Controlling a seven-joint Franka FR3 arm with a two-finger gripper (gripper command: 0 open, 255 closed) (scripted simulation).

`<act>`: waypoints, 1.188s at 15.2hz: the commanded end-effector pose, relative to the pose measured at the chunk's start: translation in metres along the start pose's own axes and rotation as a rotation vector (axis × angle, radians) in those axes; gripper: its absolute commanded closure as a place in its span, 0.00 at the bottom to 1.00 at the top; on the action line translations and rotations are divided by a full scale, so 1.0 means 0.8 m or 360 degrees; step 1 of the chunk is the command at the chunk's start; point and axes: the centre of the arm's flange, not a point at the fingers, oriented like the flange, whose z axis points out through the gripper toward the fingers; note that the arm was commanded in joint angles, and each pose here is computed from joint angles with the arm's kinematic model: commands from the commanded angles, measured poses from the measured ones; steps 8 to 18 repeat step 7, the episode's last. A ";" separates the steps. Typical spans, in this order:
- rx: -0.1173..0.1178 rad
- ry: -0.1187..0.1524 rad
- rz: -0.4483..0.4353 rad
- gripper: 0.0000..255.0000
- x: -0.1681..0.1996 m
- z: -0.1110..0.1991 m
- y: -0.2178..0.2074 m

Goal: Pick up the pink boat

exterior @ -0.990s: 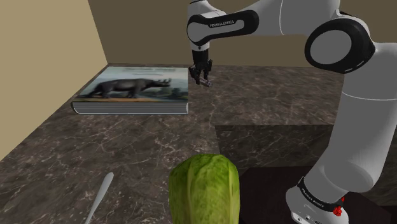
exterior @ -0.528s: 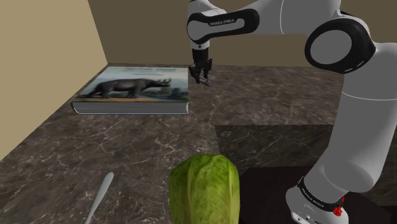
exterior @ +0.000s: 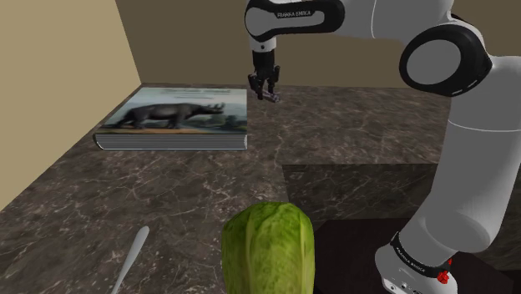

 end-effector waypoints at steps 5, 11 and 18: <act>0.0000 -0.0001 0.0000 1.00 -0.002 -0.039 0.004; 0.0000 -0.0001 0.0000 1.00 -0.002 -0.040 0.004; 0.0000 -0.0001 0.0000 1.00 -0.002 -0.040 0.004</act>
